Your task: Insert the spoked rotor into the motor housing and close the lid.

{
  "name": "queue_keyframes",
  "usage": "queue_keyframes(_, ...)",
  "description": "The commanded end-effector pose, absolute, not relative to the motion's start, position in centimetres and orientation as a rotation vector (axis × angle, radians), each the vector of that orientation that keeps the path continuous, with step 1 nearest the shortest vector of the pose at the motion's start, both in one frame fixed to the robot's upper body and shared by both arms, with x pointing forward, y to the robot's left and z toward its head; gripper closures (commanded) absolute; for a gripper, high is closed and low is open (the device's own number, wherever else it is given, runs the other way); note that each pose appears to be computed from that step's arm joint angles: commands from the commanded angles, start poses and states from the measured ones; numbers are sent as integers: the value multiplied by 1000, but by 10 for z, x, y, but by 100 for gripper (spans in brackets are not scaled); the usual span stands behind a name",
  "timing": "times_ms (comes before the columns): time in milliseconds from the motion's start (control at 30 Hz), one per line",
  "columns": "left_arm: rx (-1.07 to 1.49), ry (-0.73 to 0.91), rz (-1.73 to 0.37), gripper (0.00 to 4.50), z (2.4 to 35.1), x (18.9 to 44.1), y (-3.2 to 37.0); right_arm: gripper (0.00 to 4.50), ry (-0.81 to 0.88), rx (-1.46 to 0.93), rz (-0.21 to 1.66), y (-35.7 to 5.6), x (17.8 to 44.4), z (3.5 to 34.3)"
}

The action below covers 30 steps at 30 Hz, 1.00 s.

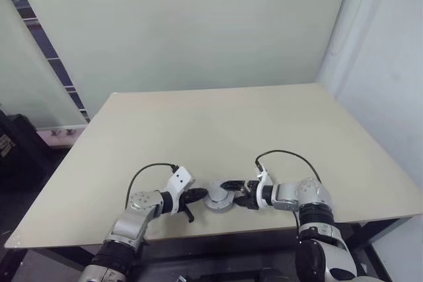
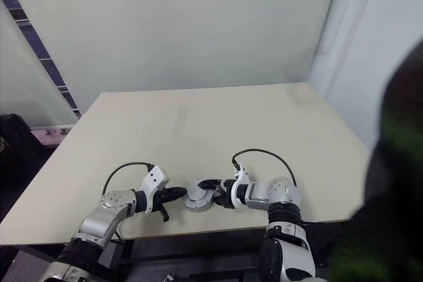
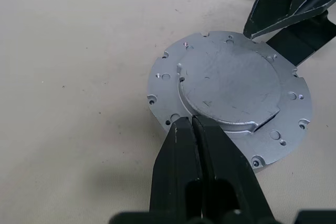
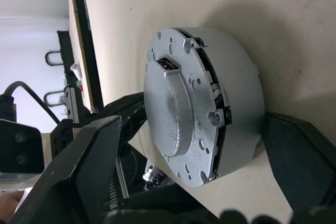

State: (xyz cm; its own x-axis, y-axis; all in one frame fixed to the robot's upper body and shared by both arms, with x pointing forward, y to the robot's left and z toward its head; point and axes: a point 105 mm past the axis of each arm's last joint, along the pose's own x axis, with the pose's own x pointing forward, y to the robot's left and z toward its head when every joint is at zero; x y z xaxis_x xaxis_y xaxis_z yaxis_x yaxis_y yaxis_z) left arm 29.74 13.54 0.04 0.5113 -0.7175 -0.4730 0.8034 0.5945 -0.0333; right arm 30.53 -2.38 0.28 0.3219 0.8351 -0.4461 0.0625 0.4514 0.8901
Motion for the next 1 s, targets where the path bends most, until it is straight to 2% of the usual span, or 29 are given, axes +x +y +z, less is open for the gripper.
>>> queue_keyframes(33,210,482,-962,450,-1,293,127,19,1111,1041,682,-12,308,13)
queue_keyframes(100,210,482,-962,450,-1,293,127,62,1109,1051,676,-12,308,13)
queue_keyframes(267,210,480,-958,450,0,294,128,227,1111,1066,667,-11,308,12)
queue_keyframes(400,204,475,-952,450,0,295,128,322,1118,1073,666,-10,306,10)
queue_keyframes(767,157,508,-868,450,1,300,135,326,1122,1045,648,-13,305,6)
queue_keyframes(867,114,479,-835,389,10,306,139,326,1123,1038,646,-14,305,5)
queue_keyframes(1000,8,435,-752,260,28,316,157,326,1123,1033,648,-14,304,5)
